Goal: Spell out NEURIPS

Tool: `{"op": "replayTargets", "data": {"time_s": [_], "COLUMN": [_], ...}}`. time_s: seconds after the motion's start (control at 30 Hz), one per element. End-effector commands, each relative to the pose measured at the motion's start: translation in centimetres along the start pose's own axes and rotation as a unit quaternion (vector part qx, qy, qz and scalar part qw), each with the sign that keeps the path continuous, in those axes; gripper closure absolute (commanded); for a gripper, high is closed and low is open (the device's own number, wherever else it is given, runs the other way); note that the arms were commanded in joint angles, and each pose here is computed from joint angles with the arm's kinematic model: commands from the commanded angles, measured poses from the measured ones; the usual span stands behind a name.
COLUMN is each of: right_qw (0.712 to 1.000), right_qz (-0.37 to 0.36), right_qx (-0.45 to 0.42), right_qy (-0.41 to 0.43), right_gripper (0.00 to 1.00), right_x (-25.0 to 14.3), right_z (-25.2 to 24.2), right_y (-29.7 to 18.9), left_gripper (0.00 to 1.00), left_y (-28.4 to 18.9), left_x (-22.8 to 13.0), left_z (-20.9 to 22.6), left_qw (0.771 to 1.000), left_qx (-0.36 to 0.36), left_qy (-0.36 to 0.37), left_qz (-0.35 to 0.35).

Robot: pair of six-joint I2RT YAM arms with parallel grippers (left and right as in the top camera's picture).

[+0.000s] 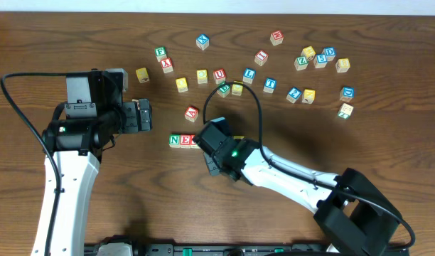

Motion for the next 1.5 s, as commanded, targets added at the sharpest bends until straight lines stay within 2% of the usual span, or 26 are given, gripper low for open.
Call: {"op": "replayTargets", "data": {"time_s": [0.0, 0.6, 1.47], "right_qw": [1.0, 0.999, 0.999], "right_qz": [0.005, 0.021, -0.02], "right_qx": [0.003, -0.022, -0.045], "right_qy": [-0.018, -0.013, -0.01], "right_gripper": [0.99, 0.99, 0.99], "right_x": [-0.5, -1.6, -0.8], "right_z": [0.6, 0.4, 0.2], "right_y": [0.0, 1.8, 2.0], "left_gripper": [0.02, 0.02, 0.02], "left_y": [-0.6, -0.6, -0.6], "left_x": [0.6, 0.6, 0.6], "left_z": [0.2, 0.2, 0.2], "left_qw": [1.0, 1.0, 1.0], "left_qx": [0.007, 0.007, 0.007], "left_qy": [0.005, 0.005, 0.005], "left_qz": [-0.011, -0.011, -0.011]}}
Point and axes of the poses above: each gripper's point midway between its finger pads, its own y axis out along the fingers, its own z axis along the line the jaws close on, x = y × z, the point moved 10 cm from there along -y, back along the fingers, and after that the axes turned 12 degrees about y, right-handed, at the moved point
